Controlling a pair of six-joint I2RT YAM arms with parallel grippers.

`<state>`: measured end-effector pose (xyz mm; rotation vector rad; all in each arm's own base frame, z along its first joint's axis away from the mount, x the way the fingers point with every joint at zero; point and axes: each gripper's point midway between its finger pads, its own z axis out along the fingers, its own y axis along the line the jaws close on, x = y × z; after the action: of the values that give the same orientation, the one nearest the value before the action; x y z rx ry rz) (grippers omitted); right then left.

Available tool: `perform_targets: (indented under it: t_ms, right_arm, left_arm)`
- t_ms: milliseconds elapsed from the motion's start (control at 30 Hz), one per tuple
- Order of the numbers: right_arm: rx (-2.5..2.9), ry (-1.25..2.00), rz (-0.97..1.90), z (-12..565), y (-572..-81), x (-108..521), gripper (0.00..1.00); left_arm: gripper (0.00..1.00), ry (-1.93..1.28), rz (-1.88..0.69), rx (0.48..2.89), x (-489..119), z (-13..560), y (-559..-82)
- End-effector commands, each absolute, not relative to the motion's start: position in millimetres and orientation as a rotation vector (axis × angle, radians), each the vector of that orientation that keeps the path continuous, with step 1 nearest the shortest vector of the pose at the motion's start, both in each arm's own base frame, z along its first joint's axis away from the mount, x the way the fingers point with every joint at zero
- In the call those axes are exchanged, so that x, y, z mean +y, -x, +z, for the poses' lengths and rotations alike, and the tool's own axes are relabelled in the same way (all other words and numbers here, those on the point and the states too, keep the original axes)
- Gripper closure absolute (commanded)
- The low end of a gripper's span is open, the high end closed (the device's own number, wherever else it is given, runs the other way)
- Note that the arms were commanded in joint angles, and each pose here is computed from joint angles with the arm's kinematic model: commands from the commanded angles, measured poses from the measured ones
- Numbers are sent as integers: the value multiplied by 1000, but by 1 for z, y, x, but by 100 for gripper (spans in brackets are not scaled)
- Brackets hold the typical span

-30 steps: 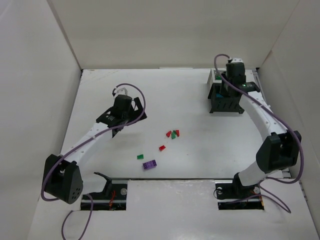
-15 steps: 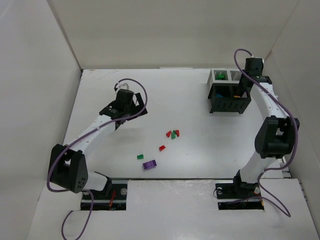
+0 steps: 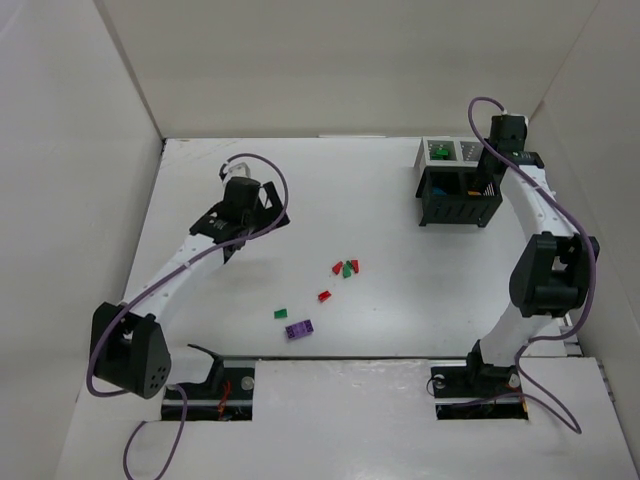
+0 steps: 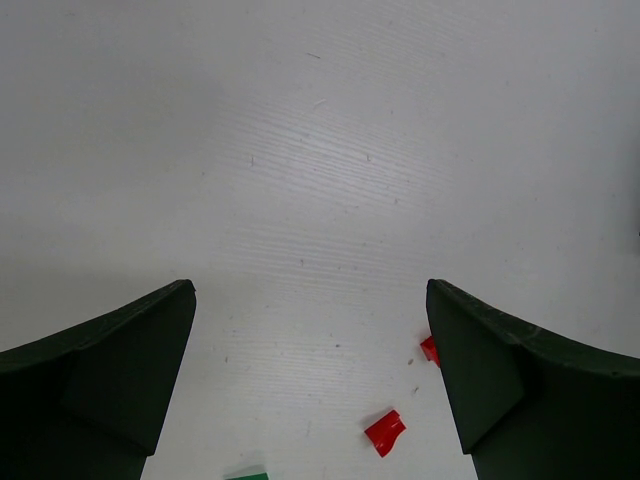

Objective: Sort the legos into containers by color

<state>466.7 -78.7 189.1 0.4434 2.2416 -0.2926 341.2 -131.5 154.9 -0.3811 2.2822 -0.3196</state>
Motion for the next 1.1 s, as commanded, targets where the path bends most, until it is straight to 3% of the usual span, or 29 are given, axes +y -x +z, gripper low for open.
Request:
perform_targets:
  t_ms: [0, 700, 1067]
  right_arm:
    - [2118, -444, -261, 231, -475, -80, 79]
    - [2086, -414, -243, 248, -481, -78, 79]
    - [2062, -403, -218, 246, -517, -77, 78]
  left_arm:
    - [0, 400, -317, 2222, -125, 174, -340]
    - [0, 529, -209, 2142, -77, 185, -350]
    - [0, 534, -176, 2048, -58, 207, -395]
